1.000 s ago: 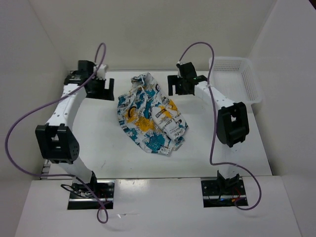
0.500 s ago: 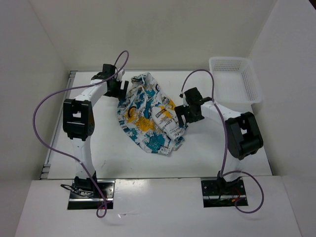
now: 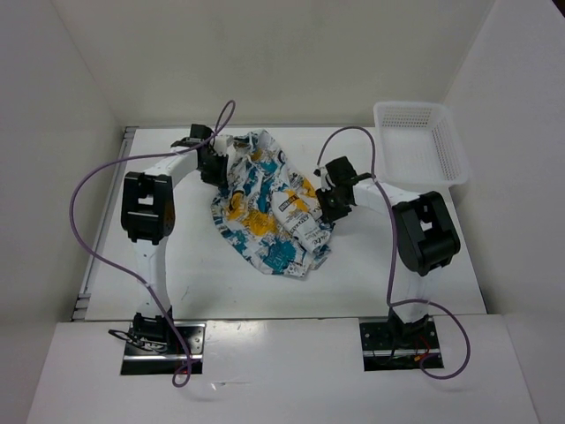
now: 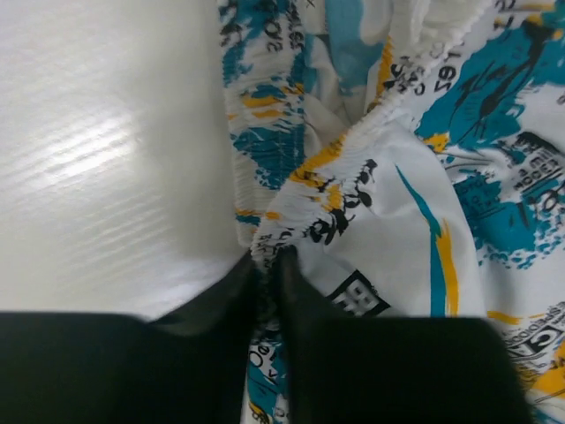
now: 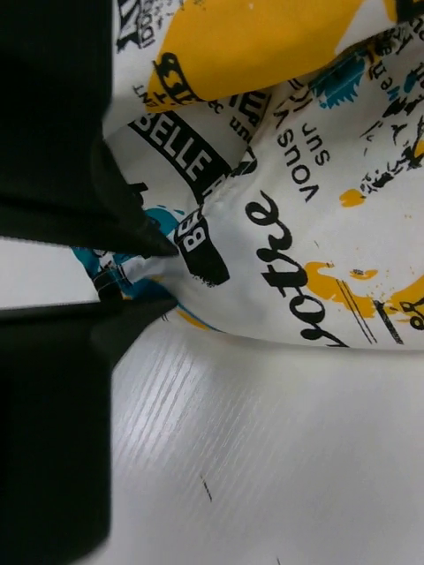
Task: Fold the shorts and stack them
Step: Move the shorts to the center of the board
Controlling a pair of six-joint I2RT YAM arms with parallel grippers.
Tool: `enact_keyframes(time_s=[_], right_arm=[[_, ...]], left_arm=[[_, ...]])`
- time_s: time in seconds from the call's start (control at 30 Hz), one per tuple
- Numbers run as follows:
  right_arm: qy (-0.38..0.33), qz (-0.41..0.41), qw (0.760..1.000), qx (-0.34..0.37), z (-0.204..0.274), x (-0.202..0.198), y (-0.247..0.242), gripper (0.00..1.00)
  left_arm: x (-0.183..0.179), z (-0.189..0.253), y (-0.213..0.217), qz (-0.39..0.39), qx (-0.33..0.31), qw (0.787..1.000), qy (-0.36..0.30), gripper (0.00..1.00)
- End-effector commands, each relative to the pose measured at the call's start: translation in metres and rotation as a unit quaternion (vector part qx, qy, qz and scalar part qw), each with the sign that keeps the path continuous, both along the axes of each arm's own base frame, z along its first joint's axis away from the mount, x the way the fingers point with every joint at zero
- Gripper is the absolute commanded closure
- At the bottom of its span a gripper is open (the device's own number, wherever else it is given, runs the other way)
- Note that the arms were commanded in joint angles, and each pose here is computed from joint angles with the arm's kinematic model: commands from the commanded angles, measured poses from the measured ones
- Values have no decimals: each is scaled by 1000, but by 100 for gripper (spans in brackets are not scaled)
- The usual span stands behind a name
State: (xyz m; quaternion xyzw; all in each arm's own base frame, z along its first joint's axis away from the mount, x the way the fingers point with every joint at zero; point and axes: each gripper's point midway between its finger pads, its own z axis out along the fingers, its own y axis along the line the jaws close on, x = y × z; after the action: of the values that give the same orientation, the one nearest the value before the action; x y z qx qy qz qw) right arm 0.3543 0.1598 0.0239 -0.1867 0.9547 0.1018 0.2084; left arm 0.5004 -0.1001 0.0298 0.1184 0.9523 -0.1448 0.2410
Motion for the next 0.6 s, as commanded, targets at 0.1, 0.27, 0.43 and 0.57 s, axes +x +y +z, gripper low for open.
enact_keyframes(time_s=[0.1,0.27,0.43,0.57], right_arm=[[-62,-5,998,8,25,44,12,99],[-232,-81,969,-17,112,154,13,100],[-357,-174,917,-17,196,235,9,50],[-355,-160,921,5,210,231,18,18]], left_arm=[[-18,19,3,-2,0,1000,-2,100],[-19,74,83,85,22,995,-49,100],[-64,83,112,122,38,991,-39,100],[-96,66,106,118,34,992,-11,100]])
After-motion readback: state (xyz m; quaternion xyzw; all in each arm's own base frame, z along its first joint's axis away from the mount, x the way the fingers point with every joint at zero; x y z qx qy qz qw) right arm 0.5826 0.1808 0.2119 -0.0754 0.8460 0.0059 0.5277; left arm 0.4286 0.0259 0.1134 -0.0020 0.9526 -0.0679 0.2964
